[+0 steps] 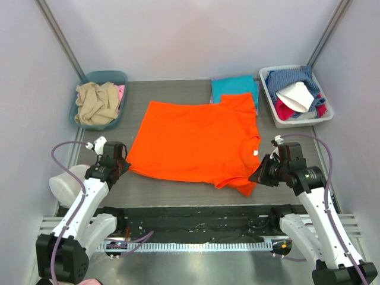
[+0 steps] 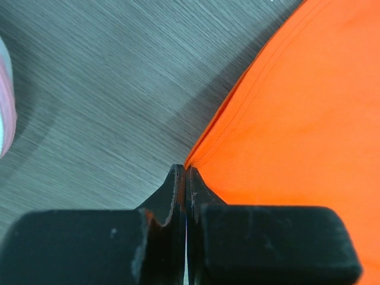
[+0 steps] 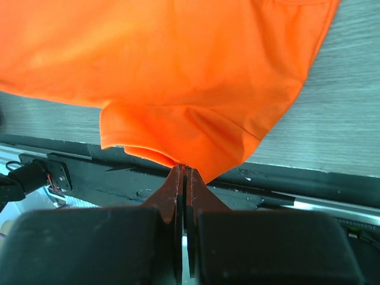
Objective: Fold and stack the t-shirts
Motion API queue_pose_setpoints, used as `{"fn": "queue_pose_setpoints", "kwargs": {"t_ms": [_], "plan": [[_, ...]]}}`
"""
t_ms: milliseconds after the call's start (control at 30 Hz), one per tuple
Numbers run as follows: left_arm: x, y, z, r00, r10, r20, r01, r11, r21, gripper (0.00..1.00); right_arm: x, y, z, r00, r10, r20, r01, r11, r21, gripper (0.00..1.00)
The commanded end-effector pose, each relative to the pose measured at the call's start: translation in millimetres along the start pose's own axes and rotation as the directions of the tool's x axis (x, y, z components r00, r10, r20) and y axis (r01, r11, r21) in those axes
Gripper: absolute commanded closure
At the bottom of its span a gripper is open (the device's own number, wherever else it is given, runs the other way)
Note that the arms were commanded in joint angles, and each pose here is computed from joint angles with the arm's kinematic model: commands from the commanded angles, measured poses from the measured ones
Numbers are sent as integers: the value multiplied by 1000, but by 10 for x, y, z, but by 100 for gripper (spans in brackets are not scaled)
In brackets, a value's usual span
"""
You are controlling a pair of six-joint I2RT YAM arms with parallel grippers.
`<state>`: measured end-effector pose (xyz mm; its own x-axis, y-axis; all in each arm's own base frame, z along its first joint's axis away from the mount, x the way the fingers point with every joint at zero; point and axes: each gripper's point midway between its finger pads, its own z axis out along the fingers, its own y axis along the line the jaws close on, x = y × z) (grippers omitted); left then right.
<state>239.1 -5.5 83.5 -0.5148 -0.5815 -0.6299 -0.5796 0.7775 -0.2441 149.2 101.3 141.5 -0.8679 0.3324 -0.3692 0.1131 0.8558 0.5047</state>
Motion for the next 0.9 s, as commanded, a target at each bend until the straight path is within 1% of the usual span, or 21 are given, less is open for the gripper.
{"fn": "queue_pose_setpoints", "kwargs": {"t_ms": [0, 67, 133, 167, 200, 233, 267, 300, 567, 600, 633, 800, 867], "plan": [[-89, 47, -98, 998, -48, 45, 48, 999, -4, 100, -221, 113, -152, 996, 4, 88, -4, 1000, -1, 99], [-194, -30, -103, 995, -59, 76, 58, 998, 18, 100, -368, 136, -196, 989, 0, 147, -2, 1000, 11, 99], [-348, -143, -93, 992, -64, 111, 60, 998, 34, 100, -478, 102, -197, 984, 7, 181, -16, 999, 47, 99], [-341, -161, -14, 995, -44, 92, 44, 999, 6, 100, -552, 121, -217, 979, 4, 204, -15, 999, 51, 99], [-476, -271, -26, 993, -42, 110, 40, 999, 20, 100, -594, 116, -208, 977, 10, 211, -23, 998, 61, 99], [-527, -308, 4, 993, -34, 116, 33, 999, 12, 100, -628, 107, -182, 977, 13, 213, -29, 997, 73, 99], [-498, -330, 119, 996, -10, 90, 11, 1000, -18, 100, -699, 110, -172, 972, 12, 233, -31, 996, 78, 99], [-615, -441, 123, 994, -16, 108, 16, 1000, 0, 100, -731, 105, -159, 971, 15, 240, -36, 996, 83, 99], [-779, -846, 499, 996, -14, 89, 12, 1000, 18, 100, -1001, 92, -8, 962, 18, 273, -54, 991, 126, 99], [-859, -937, 506, 995, -20, 101, 17, 999, 35, 100, -1029, 88, -8, 960, 15, 280, -54, 990, 132, 99], [-830, -954, 592, 996, -9, 85, 7, 1000, 22, 100, -1050, 86, 10, 960, 15, 280, -55, 989, 135, 99], [-921, -1165, 750, 997, 6, 77, -9, 999, 41, 100, -1208, 87, 106, 957, 1, 289, -50, 986, 159, 99], [-901, -1193, 829, 998, 14, 63, -17, 999, 37, 100, -1311, 58, 95, 947, -5, 322, -58, 981, 186, 99]]}}
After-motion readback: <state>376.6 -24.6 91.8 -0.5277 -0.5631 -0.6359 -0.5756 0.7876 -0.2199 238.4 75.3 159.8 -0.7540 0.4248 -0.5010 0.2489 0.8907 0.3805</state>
